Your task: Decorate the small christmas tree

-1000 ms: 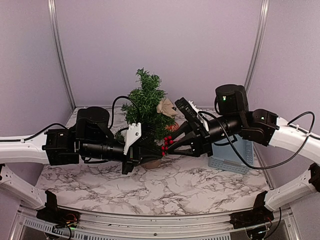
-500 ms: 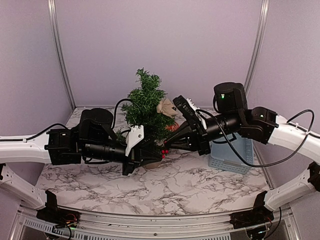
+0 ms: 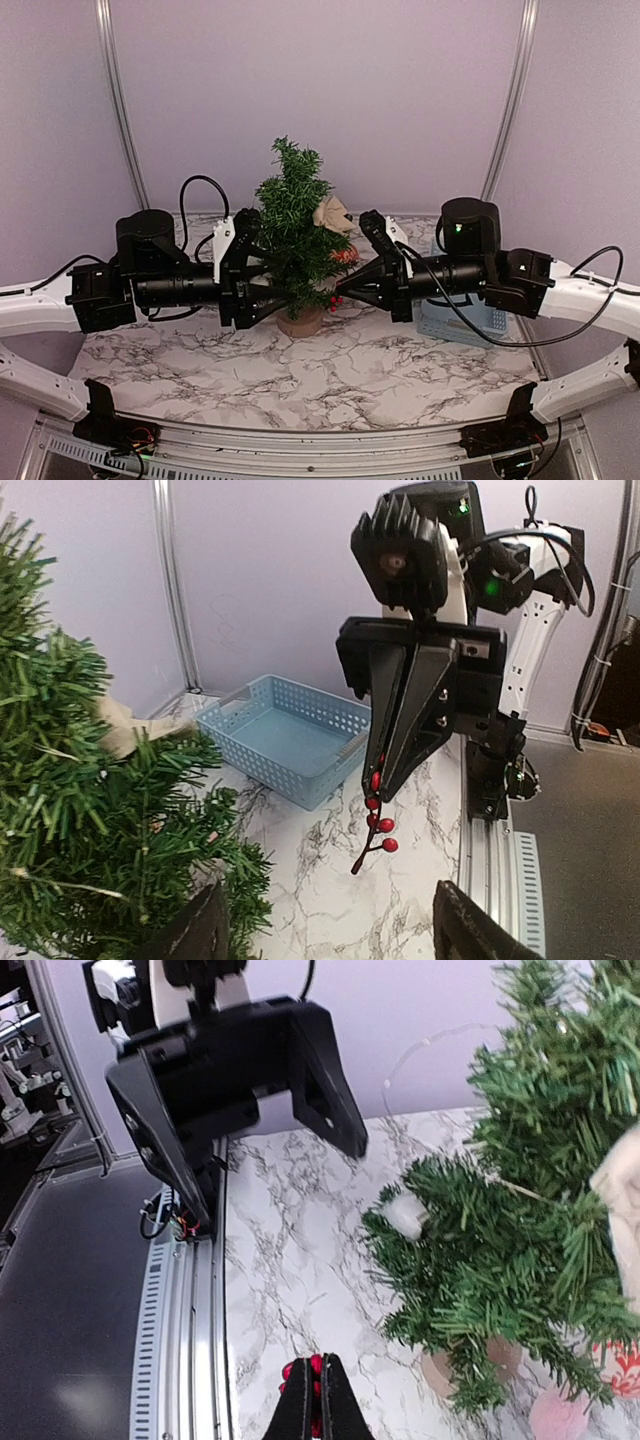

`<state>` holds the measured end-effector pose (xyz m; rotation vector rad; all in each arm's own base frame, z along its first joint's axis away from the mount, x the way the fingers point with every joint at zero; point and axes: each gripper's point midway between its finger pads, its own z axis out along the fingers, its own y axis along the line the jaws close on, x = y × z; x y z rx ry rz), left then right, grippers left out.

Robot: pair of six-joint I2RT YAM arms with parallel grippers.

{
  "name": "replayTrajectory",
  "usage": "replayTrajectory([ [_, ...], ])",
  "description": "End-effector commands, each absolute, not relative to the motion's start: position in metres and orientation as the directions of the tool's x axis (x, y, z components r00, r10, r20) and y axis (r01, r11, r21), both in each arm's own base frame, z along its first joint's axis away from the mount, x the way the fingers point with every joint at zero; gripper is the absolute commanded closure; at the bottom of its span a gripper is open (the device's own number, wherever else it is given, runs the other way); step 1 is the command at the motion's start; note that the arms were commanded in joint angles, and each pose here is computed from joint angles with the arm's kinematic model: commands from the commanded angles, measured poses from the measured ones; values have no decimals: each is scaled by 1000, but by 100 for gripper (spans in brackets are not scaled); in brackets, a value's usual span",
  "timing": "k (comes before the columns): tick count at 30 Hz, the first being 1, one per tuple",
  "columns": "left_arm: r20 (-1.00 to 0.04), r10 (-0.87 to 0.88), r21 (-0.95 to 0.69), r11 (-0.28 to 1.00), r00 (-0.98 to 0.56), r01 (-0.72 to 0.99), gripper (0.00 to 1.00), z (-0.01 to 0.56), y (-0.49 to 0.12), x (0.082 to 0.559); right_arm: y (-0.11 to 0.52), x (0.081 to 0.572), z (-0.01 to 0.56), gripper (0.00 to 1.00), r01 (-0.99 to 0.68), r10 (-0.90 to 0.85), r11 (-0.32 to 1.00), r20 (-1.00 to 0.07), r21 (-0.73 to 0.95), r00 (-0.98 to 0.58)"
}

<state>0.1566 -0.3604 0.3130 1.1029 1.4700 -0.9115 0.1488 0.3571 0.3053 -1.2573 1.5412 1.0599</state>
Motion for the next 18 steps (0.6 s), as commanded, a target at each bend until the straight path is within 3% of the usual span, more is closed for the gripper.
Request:
replayTrajectory([
  [1, -999, 35, -21, 399, -39, 917, 29, 344, -340, 175, 354, 179, 328, 100, -951, -108, 302, -989, 65, -102],
  [9, -997, -73, -70, 610, -32, 789, 25, 354, -297, 212, 341, 214, 310, 100, -861, -44, 501, -992, 82, -120],
  [18, -990, -138, -131, 755, -39, 643, 24, 351, -260, 245, 355, 208, 319, 100, -899, -16, 430, -995, 80, -96],
])
